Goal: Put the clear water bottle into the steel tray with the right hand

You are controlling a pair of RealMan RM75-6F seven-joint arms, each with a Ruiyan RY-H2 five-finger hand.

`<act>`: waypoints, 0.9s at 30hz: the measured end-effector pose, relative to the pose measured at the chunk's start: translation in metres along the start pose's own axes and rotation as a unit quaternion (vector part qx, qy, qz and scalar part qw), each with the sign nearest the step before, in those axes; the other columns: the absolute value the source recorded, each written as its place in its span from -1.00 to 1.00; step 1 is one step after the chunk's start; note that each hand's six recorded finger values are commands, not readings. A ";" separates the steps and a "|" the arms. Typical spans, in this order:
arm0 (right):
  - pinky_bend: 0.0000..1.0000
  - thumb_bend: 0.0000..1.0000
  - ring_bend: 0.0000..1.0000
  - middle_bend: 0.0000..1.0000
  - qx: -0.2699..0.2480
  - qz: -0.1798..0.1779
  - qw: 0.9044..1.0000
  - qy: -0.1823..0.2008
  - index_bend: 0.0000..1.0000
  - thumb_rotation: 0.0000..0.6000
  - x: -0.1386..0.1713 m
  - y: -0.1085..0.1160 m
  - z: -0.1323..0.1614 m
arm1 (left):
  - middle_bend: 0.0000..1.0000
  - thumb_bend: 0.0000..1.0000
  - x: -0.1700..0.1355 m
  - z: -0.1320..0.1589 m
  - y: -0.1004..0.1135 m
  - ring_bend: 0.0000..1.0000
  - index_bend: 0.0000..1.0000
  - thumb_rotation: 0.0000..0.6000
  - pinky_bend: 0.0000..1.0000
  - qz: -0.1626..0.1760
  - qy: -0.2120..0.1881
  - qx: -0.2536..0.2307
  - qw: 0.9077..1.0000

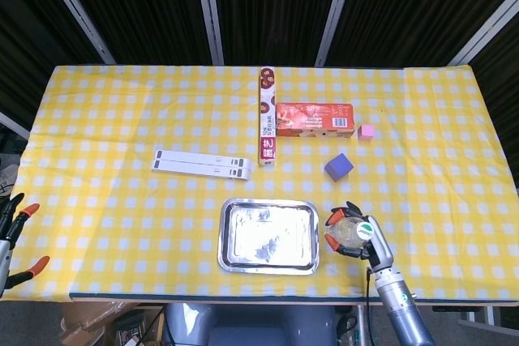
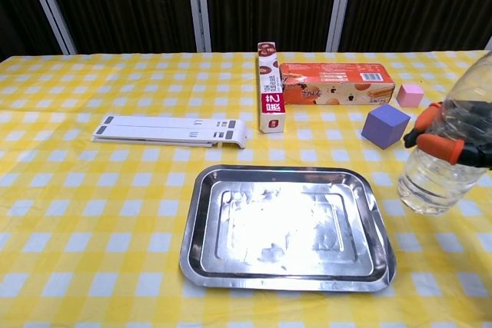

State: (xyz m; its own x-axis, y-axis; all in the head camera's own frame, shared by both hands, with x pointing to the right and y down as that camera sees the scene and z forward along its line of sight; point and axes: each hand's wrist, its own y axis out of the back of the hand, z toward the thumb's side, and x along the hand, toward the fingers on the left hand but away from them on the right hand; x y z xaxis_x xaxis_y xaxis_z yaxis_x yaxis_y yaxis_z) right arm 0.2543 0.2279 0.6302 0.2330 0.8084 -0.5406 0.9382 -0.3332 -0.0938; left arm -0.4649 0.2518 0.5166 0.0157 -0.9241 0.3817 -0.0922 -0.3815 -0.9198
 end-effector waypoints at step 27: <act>-1.00 0.77 -0.48 0.28 -0.013 0.062 0.998 -0.025 0.75 1.00 -0.040 -0.081 0.027 | -1.00 -0.56 0.004 -0.003 -0.001 -1.00 -0.72 1.00 -1.00 -0.006 0.004 -0.007 1.000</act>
State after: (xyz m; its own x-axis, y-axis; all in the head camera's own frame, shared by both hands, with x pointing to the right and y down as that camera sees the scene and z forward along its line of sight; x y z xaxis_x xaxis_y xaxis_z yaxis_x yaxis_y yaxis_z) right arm 0.1618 0.2093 0.6370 0.3345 0.7362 -0.5883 0.9095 -0.4156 -0.0029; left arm -0.4680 0.2489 0.5191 0.0081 -0.9190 0.3942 -0.1054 -0.3928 -0.9136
